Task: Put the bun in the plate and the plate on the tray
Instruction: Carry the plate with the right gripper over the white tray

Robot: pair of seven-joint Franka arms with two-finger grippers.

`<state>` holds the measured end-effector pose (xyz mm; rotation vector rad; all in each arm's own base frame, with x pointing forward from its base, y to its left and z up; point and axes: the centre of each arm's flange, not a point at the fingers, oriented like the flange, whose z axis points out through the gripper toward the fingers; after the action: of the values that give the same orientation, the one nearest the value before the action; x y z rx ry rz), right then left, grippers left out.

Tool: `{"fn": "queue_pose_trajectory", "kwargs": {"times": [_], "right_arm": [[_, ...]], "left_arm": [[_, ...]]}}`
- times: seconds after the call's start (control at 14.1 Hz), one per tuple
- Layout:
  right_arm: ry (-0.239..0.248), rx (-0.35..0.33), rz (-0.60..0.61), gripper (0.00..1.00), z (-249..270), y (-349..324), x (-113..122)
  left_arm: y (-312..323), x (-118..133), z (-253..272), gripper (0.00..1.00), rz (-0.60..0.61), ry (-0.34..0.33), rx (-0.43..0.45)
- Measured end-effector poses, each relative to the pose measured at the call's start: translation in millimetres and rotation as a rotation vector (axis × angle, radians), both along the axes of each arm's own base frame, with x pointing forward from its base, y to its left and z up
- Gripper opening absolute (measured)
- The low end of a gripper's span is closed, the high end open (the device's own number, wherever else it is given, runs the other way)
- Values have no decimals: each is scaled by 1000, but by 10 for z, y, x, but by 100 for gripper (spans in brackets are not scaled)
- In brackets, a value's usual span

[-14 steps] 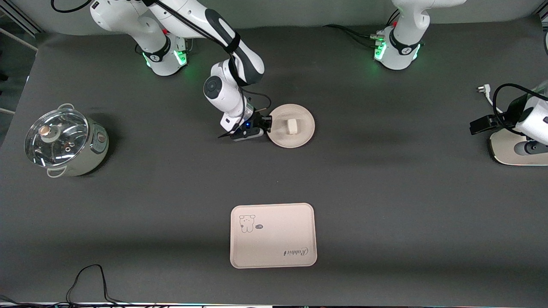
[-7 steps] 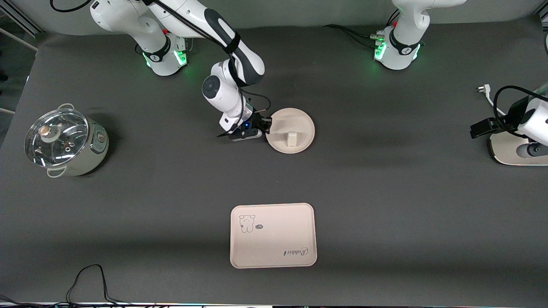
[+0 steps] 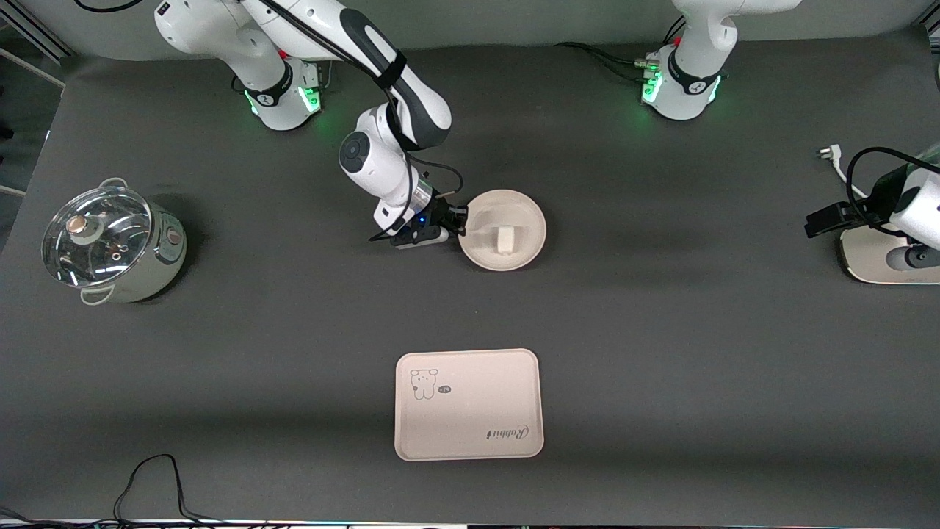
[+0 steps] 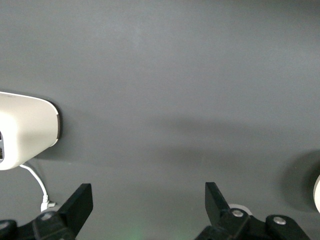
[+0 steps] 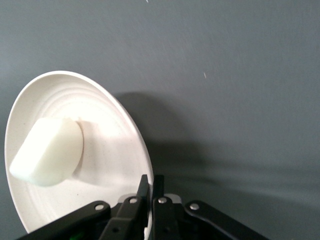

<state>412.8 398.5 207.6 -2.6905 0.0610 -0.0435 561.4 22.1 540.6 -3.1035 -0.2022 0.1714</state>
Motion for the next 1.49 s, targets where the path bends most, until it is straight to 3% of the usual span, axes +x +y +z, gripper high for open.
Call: {"fn": "queue_pose_trajectory", "kwargs": {"times": [0.43,0.85,1.07,1.28,1.49], "right_arm": [[-15,25,57,4,624,-155,865],[-24,-78,71,4,1147,-19,1979],[-91,-146,71,4,1233,-211,2513],[-127,-126,23,4,1328,-665,3028],[-177,-82,-10,4,931,-864,3312]], "left_arm": [[-192,22,51,100,-35,-21,-1],[-314,37,172,100,-67,-47,28],[-434,35,167,100,-89,-47,28],[-419,42,151,100,-87,-44,32],[-340,46,148,100,-74,-43,36]]}}
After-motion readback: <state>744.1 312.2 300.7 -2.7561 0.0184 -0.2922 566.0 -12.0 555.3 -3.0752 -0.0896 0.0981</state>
